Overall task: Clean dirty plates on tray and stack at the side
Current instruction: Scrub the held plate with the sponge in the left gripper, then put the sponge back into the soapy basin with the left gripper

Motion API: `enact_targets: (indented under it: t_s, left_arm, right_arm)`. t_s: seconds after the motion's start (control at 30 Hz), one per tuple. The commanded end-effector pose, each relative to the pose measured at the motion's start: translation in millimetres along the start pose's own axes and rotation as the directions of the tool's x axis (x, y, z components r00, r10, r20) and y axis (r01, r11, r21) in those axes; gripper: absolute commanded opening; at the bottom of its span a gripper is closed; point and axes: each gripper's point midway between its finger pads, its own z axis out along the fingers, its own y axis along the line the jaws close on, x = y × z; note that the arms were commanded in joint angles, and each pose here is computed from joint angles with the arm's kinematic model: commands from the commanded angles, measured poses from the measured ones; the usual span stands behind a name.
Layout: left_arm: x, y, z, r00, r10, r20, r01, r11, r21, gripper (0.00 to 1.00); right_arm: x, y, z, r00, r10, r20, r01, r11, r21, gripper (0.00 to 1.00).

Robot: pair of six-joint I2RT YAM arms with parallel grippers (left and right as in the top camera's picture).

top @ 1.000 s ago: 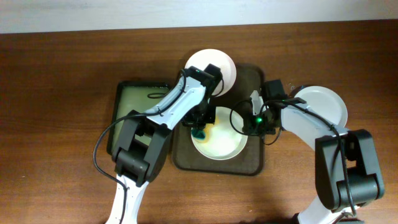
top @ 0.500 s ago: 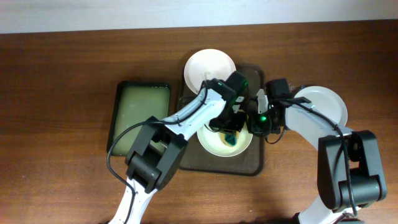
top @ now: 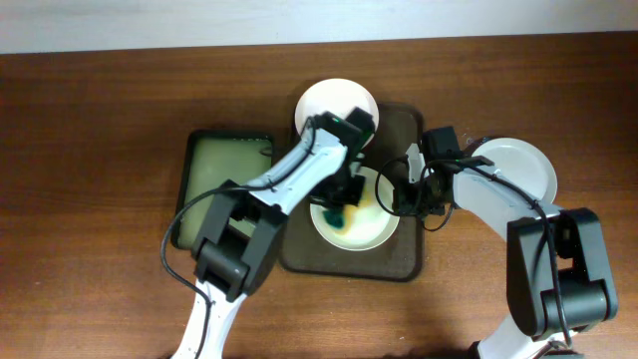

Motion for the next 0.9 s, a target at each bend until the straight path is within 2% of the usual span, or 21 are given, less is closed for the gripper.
enact_targets:
  t_s: [0.0,0.17,0.3,0.43,0.6,0.7,0.77,0.87]
  left_arm:
    - [-22,83,-8,0.987,-0.141,0.073,0.156,0.953,-0.258,0.00]
    - [-31,70,-51,0.981,-0.163,0.108,0.181,0.964,-0.193,0.00]
    - [-27,71,-107,0.981,-0.137,0.137,0.161,0.971,-0.176,0.00]
    - [-19,121,-145,0.966,-0.188,0.179,0.232,0.936,-0.264,0.00]
    - [-7,163,-133,0.941,-0.324,0.099,0.338,0.923,-0.187,0.00]
    - [18,191,-119,0.923,-0.385,0.019,0.380,0.899,-0.217,0.00]
    - [27,211,-111,0.900,-0.435,0.020,0.426,0.873,-0.237,0.00]
    - [13,221,-84,0.888,-0.456,0.068,0.460,0.868,-0.188,0.00]
  right_arm:
    - [15,-22,12,0.999,0.022,-0.047,-0.018,0.996,0.087,0.04]
    - [14,-22,12,0.999,0.020,-0.044,-0.016,0.996,0.086,0.04]
    - [14,-22,12,0.999,0.021,-0.046,-0.017,0.996,0.086,0.04]
    - [17,-22,12,0.998,0.024,-0.055,-0.019,0.996,0.088,0.04]
    - [17,-22,12,0.998,0.025,-0.057,-0.020,0.996,0.089,0.04]
    - [19,-22,12,0.997,0.028,-0.065,-0.022,0.996,0.091,0.04]
    - [19,-22,12,0.997,0.028,-0.065,-0.022,0.996,0.091,0.04]
    - [17,-22,12,0.998,0.025,-0.057,-0.020,0.996,0.089,0.04]
